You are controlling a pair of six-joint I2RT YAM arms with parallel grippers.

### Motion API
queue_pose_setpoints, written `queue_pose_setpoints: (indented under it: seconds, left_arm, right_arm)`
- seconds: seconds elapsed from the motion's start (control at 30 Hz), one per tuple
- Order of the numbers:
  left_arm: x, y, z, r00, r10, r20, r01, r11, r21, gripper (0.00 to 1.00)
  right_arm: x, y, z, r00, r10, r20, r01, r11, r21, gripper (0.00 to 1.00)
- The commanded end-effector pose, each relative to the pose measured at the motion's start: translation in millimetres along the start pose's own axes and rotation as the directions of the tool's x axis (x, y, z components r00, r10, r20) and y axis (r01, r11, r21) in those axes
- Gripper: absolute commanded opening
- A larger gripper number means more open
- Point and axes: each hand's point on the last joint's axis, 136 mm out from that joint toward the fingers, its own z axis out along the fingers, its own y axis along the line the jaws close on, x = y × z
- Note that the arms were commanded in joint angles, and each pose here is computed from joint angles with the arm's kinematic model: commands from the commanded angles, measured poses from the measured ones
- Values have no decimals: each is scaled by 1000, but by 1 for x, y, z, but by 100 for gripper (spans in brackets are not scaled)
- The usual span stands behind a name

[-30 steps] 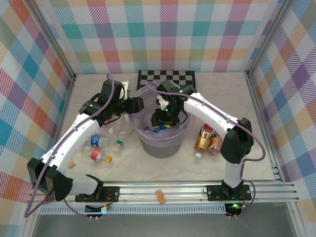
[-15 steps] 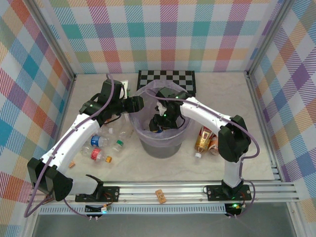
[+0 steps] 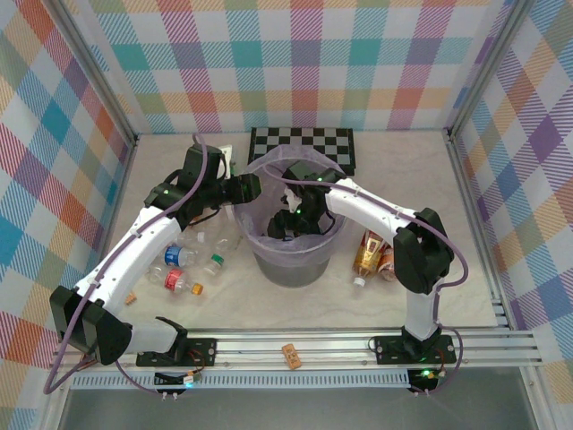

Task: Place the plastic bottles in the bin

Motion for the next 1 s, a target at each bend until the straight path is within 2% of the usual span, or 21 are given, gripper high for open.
queue_pose_setpoints:
  seconds: [0.0, 0.23, 0.5, 0.77, 0.97]
  left_arm:
    - [3, 0, 2, 1000, -3, -3, 3, 1000, -2, 62]
    - [2, 0, 3, 1000, -3, 1, 3, 1000, -5, 62]
    - [2, 0, -1, 1000, 1, 8, -1, 1000, -5, 62]
    - [3, 1, -1, 1000, 6, 9, -6, 1000, -3, 62]
    - [2, -2, 0, 1000, 17, 4, -17, 1000, 5, 62]
  right_arm:
    - [9, 13, -15, 999, -32, -8, 31, 999, -22, 73]
    - [19, 23, -49, 997, -72, 23, 73, 997, -12, 76]
    - [20, 33, -101, 982, -152, 113, 147, 988, 48, 76]
    - [27, 50, -190, 911, -313, 267, 289, 949, 128, 77]
    - [27, 26, -271, 862, -264, 433, 207, 963, 174, 78]
